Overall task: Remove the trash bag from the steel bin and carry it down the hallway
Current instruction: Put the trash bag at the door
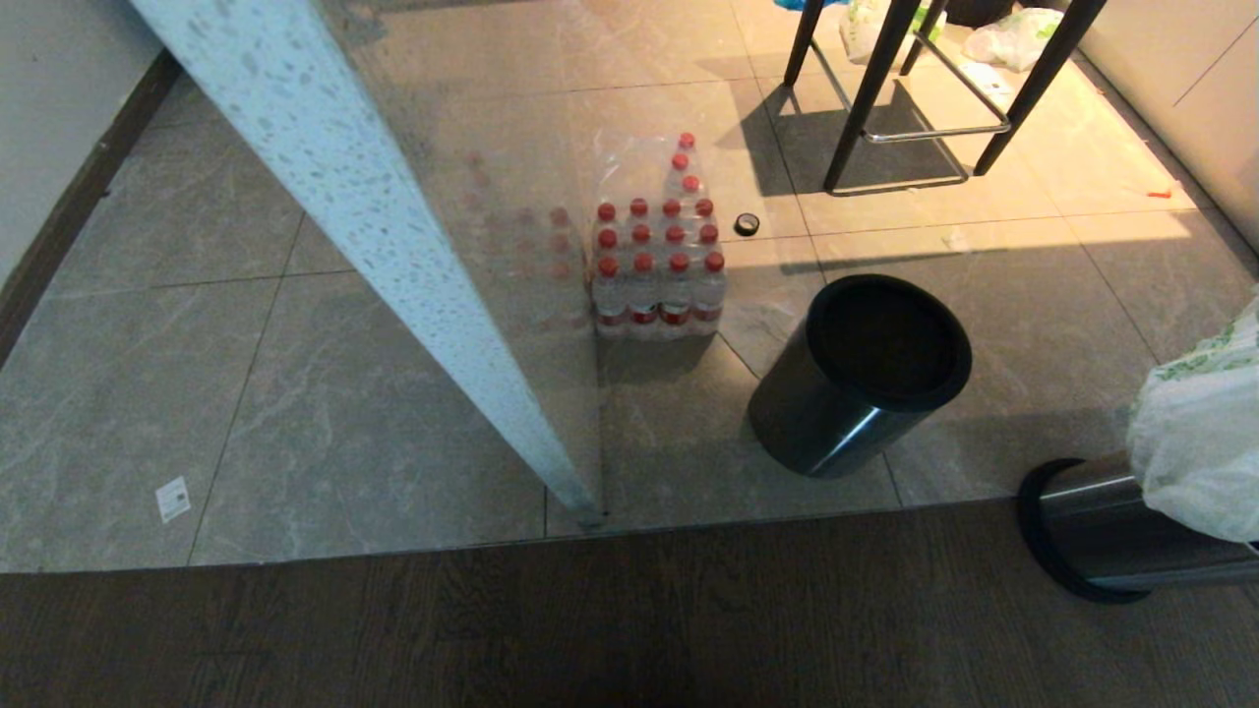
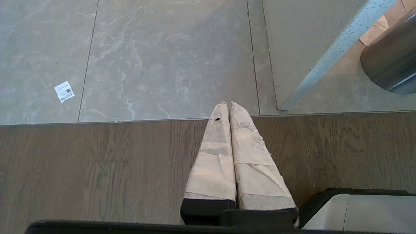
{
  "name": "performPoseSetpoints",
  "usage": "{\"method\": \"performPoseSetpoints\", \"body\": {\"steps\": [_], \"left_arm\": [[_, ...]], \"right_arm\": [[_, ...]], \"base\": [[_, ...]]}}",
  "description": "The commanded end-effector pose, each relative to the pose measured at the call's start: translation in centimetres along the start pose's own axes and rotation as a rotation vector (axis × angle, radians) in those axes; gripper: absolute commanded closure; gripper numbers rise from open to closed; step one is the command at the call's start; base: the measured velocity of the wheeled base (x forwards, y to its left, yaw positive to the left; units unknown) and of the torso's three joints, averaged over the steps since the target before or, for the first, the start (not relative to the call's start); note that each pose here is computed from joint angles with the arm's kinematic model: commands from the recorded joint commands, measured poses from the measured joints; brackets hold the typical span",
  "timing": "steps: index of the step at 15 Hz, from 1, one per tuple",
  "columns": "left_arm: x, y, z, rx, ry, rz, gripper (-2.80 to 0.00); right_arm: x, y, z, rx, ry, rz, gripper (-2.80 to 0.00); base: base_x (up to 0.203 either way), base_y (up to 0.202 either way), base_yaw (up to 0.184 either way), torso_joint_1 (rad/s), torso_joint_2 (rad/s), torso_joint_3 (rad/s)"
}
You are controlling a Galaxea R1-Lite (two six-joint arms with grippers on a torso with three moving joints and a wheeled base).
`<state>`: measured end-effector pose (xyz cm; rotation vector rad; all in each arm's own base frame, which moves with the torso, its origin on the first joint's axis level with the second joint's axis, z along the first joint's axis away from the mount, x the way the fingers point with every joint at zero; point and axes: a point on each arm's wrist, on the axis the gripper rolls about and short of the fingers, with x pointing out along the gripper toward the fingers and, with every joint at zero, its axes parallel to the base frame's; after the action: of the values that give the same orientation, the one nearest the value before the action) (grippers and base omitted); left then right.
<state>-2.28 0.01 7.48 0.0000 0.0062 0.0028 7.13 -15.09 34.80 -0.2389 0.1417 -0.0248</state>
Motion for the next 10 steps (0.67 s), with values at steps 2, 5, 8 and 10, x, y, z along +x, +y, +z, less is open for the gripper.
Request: {"method": "performPoseSetpoints", "body": {"steps": [2, 5, 8, 10], "left_arm": [[0.0, 0.0, 0.0, 0.0, 0.0, 0.0, 0.0], [0.0, 0.0, 0.0, 0.0, 0.0, 0.002, 0.0], [0.0, 0.0, 0.0, 0.0, 0.0, 0.002, 0.0], [0.0, 0.0, 0.0, 0.0, 0.0, 0.0, 0.0]], "right_arm": [[-1.0, 4.6, -0.6, -0.009, 0.038, -0.011, 0.0], [0.1, 7.2, -2.0, -0.002, 0.12, 0.055, 0.0], [2.2, 10.5, -3.9, 0.077, 0.199, 0.248, 0.0], [2.5, 13.4, -5.7, 0.122, 0.245, 0.369, 0.0]], "base": [[0.0, 0.0, 0.0, 0.0, 0.0, 0.0], [0.0, 0.0, 0.0, 0.0, 0.0, 0.0], [0.0, 0.0, 0.0, 0.0, 0.0, 0.0], [0.0, 0.0, 0.0, 0.0, 0.0, 0.0]]}}
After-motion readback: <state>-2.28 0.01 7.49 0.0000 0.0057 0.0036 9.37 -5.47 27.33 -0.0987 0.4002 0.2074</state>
